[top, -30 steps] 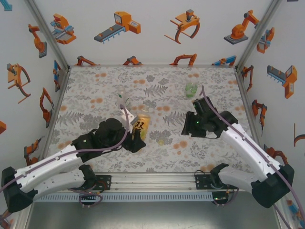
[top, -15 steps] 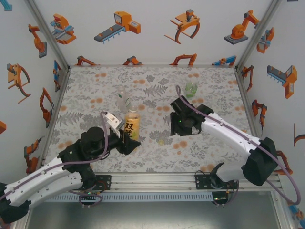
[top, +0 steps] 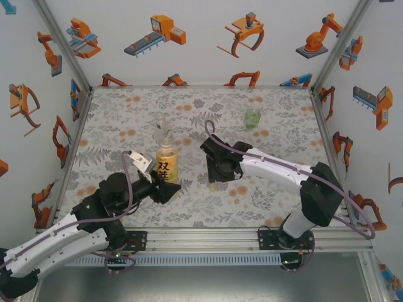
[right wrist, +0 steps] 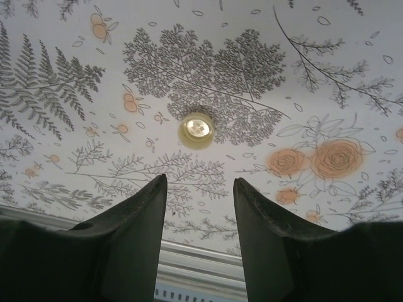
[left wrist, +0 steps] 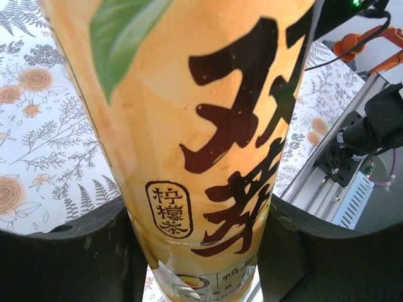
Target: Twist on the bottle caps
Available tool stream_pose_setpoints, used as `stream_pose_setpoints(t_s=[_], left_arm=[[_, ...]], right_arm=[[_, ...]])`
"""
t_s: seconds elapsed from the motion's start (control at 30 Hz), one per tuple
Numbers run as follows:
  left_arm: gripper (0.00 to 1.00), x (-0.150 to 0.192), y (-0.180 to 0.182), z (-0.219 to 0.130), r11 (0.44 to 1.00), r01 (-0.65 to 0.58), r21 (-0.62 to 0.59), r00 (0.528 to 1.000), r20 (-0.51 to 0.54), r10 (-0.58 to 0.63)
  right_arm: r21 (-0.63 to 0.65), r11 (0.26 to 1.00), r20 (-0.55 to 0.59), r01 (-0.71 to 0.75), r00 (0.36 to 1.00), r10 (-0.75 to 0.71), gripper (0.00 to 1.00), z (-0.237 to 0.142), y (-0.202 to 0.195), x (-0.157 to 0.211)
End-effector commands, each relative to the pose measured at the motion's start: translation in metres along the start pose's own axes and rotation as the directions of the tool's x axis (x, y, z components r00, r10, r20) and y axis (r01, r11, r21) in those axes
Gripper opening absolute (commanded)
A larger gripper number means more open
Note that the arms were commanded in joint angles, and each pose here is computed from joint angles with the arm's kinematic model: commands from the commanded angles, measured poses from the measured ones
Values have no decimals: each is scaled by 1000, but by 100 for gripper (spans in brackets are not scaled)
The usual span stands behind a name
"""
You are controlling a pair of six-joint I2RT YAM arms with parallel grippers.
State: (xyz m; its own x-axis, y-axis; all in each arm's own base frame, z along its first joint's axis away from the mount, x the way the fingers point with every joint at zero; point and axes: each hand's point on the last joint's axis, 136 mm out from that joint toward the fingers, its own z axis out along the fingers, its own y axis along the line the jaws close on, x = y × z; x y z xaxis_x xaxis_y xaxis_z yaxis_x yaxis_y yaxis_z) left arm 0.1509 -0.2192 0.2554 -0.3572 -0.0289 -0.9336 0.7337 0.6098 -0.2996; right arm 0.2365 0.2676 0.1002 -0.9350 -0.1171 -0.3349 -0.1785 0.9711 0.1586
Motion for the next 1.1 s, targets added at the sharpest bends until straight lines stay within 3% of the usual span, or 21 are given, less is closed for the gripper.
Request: stream_pose_setpoints(t_s=[0.0,0.5,1.07], left_arm=[[0,-9,1,-5,1000,8,-9,999,45,-8],[0,-11,19,-29,995,28,-91,996,90,-20],[0,-9,24,-29,993,41,-113,995,91,-31]], right_arm=[[0,1000,45,-19,999,19,44,4,11,-11],[25,999,-1,-30,1000,30,42,39,11,0],[69,997,-49,-32,998,36,43,56,0,16]])
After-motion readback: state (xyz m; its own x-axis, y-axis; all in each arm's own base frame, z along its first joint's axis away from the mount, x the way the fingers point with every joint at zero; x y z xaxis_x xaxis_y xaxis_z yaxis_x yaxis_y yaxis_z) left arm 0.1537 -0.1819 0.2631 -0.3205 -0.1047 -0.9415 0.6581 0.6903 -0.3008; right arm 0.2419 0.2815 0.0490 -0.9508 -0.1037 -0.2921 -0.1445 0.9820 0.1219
